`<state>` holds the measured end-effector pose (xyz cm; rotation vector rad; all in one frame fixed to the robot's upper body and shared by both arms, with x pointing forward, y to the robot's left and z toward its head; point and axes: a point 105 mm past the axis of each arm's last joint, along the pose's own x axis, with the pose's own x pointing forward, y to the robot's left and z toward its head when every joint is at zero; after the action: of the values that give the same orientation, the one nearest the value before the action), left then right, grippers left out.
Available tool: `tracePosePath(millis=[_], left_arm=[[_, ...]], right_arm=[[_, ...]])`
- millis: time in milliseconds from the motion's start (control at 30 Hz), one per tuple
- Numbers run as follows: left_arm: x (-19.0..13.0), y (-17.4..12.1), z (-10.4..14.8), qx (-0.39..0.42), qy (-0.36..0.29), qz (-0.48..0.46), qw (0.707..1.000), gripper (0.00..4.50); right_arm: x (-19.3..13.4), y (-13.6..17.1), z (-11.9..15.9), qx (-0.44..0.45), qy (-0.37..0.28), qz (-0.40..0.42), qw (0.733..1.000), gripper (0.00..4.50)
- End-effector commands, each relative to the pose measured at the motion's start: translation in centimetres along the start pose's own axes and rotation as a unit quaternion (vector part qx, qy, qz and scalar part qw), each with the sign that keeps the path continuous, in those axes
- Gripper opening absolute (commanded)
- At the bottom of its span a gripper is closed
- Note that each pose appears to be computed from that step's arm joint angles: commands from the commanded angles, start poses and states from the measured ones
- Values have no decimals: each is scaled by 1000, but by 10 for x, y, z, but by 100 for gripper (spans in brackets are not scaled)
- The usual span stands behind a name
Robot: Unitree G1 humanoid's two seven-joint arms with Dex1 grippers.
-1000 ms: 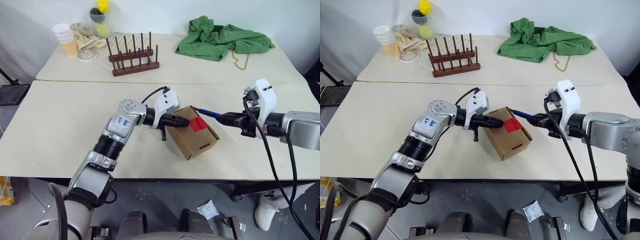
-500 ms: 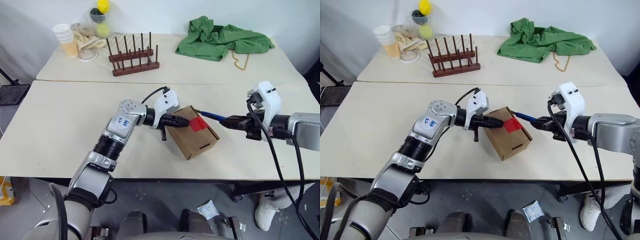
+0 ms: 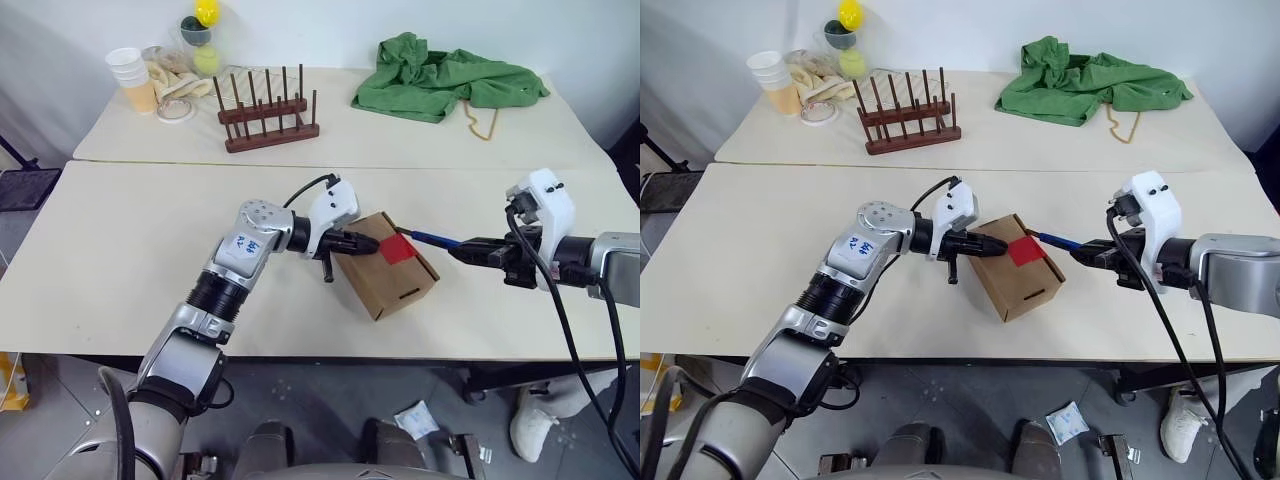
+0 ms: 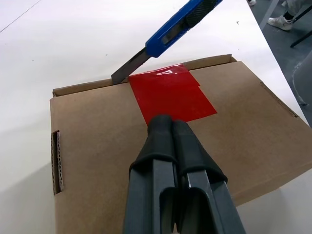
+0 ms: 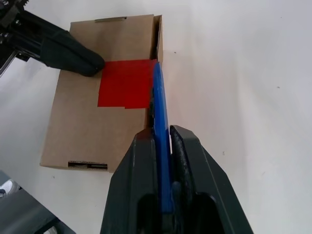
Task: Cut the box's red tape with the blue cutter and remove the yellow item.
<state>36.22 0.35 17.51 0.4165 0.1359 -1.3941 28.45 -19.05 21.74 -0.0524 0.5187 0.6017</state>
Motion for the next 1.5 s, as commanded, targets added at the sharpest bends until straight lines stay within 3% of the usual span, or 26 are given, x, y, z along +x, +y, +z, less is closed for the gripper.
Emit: tracePosePath(millis=[33, 433, 1233, 1500], left_arm=[[4, -3, -9, -9, 15, -6, 1000, 0], [9, -7, -14, -12, 24, -9, 1000, 0], [15, -13, -12, -21, 18, -9, 1000, 0], [14, -14, -14, -29, 17, -2, 999, 0]], right_arm=[[-9, 8, 5, -19, -1, 8, 1000, 15], [-9, 7, -7, 10, 74, 4, 997, 15], [0, -3, -1, 31, 112, -17, 993, 15], [-8, -4, -5, 58, 157, 3, 986, 15]])
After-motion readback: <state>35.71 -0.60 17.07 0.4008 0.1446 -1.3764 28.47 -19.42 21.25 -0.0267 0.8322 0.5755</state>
